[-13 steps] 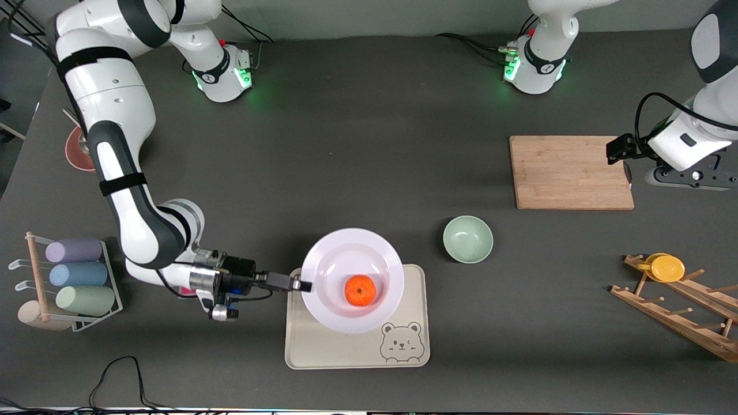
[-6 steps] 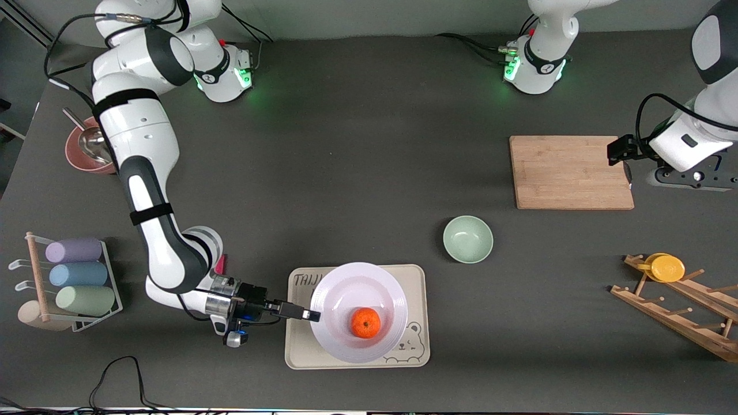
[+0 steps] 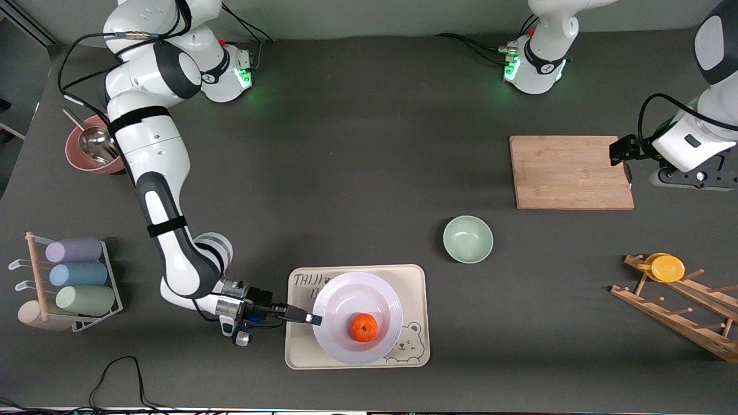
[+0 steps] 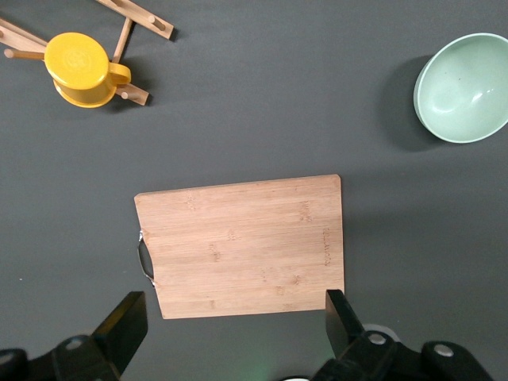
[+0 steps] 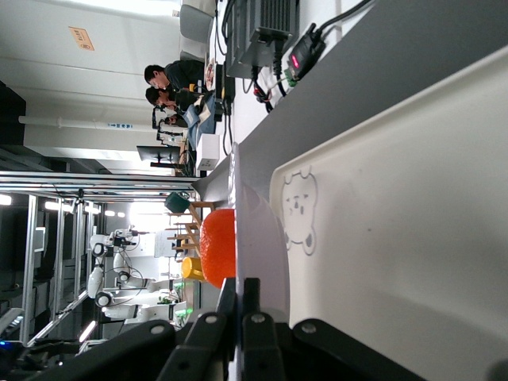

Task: Place orange and plate with both arms
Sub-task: 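Lower the plate onto the bear tray with the right gripper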

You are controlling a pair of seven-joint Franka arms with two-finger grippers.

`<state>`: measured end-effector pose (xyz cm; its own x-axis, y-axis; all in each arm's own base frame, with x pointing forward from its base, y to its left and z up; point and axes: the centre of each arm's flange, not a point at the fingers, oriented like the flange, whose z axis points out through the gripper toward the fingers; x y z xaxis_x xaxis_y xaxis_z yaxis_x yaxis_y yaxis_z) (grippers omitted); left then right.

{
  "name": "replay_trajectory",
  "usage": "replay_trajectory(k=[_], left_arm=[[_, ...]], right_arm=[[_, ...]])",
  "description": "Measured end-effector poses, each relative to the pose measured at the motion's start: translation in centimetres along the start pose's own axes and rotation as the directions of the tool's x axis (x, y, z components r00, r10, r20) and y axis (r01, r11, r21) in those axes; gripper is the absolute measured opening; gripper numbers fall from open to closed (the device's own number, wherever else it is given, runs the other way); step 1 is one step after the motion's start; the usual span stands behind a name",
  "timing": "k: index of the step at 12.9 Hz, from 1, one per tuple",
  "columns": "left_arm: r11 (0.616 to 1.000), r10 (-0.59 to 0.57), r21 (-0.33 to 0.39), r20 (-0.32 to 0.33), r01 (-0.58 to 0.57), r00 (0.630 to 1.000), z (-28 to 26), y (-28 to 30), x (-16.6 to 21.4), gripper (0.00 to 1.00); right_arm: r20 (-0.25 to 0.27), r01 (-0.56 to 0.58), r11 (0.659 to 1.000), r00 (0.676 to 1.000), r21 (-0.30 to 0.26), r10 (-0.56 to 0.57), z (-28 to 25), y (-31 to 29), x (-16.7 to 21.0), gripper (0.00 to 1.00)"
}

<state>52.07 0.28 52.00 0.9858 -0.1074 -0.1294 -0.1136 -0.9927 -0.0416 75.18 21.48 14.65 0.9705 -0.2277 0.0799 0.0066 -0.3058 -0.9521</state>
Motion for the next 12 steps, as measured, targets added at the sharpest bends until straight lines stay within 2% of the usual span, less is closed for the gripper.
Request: replay_trajectory(k=[3, 12], left_arm=[[1.0, 0.0, 0.0, 0.0, 0.0, 1.0, 0.0, 0.0, 0.0, 1.0], [1.0, 0.0, 0.0, 0.0, 0.0, 1.0, 0.0, -0.1, 0.0, 1.0]], right_arm=[[-0.007, 0.03, 0.999, 1.0, 0.015, -0.03, 0.9, 1.9, -0.9, 0.04], [-0.015, 0.071, 0.997, 0.997, -0.001, -0.071, 1.0, 3.7, -1.2, 0.04]])
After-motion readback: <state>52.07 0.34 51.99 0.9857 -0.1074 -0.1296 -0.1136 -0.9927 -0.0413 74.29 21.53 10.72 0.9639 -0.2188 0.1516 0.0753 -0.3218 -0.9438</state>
